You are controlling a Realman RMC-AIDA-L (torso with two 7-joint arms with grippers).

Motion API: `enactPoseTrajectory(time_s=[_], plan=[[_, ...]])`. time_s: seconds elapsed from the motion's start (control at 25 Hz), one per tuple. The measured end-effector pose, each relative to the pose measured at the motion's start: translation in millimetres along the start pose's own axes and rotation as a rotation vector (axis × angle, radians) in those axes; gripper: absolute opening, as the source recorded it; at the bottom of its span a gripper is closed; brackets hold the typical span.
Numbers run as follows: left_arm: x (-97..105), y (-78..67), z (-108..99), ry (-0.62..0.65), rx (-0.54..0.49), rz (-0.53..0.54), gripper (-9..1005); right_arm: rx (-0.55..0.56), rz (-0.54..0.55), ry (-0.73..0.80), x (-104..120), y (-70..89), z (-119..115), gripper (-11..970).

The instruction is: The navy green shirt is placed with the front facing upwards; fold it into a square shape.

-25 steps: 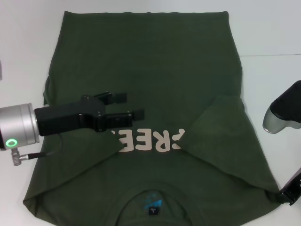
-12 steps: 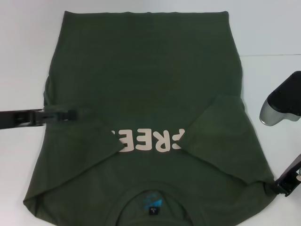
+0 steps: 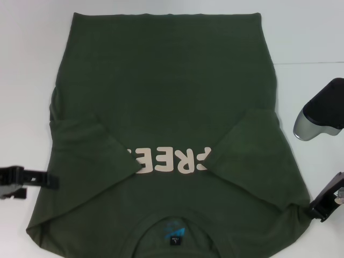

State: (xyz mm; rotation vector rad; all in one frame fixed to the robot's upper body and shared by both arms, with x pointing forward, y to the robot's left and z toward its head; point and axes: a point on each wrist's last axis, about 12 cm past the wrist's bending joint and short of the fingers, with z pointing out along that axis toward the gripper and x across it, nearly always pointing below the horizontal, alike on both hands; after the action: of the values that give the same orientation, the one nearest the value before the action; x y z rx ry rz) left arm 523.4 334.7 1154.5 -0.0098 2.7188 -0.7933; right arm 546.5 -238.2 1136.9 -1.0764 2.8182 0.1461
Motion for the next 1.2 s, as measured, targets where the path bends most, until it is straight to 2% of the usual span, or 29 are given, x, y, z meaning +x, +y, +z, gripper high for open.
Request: enactPoseTrajectory(time_s=[0.32,0.72,1.2], plan=[[10,14.2,2,0.059,-0.099,-0.069,933,-0.005,-0.007,-0.012,-2,0.7,0,31],[18,17.0,14,0.121,-0.07,-0.101,925,0.0,-0.016,-0.021,-5,0.6,-1,31],[17,21.2,30,0.138,-0.054,-0.118,916,0.005,-0.027,-0.029,-7,0.4,-2,31]])
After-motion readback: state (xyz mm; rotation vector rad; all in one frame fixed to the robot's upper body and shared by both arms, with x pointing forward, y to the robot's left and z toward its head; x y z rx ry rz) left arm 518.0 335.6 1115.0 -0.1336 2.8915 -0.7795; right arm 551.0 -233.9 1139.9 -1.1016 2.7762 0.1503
